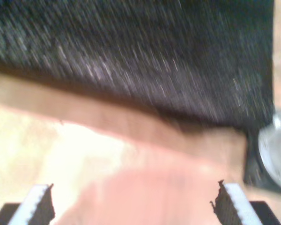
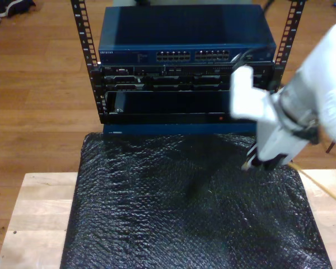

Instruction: Grab the cable and plug it in

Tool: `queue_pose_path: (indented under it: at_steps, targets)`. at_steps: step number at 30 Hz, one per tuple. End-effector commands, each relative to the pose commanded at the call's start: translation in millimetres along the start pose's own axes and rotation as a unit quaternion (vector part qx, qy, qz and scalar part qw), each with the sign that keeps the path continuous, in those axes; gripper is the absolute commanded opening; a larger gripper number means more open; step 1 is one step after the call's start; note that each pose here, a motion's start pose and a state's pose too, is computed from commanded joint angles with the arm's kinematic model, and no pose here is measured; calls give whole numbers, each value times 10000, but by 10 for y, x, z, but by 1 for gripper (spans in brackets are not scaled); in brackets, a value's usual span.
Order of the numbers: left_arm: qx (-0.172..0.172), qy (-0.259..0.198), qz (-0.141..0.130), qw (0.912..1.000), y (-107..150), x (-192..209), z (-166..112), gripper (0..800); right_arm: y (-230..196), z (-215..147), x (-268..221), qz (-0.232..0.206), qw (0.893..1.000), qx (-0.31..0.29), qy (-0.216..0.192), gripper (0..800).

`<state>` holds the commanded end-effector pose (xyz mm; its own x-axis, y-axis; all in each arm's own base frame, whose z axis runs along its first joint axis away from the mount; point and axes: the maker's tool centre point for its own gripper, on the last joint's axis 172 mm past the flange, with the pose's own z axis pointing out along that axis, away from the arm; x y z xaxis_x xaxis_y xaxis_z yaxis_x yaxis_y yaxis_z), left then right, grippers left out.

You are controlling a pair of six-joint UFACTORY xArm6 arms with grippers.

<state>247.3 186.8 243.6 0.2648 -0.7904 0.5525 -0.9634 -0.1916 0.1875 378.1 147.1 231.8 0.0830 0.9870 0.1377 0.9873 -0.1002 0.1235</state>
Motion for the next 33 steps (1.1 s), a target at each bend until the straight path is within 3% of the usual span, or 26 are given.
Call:
queue_pose_path:
  at_steps: [5, 11, 20, 25, 29, 33]
  targets:
    - [35, -113, 731, 9973, 245, -330, -105, 800, -30, 136, 59, 10, 9999, 95, -96, 0]
    - [-194, -218, 1286, 9913, 622, -656, -95, 800, 14, 170, 89, 23, 9998, 135, -120, 0]
    - [-245, -154, 1746, 9842, 1202, -813, 51, 800, 120, 125, 148, 55, 9999, 82, -87, 0]
    - [-383, 109, 1965, 9797, 1565, -748, 403, 800, 165, 104, 173, 53, 9999, 62, -77, 0]
    - [-444, 197, 2065, 9772, 1670, -664, 560, 800, 157, 111, 165, 49, 9999, 73, -89, 0]
    - [-714, 444, 2061, 9749, 1871, -594, 843, 800, 153, 113, 156, 49, 9999, 86, -96, 0]
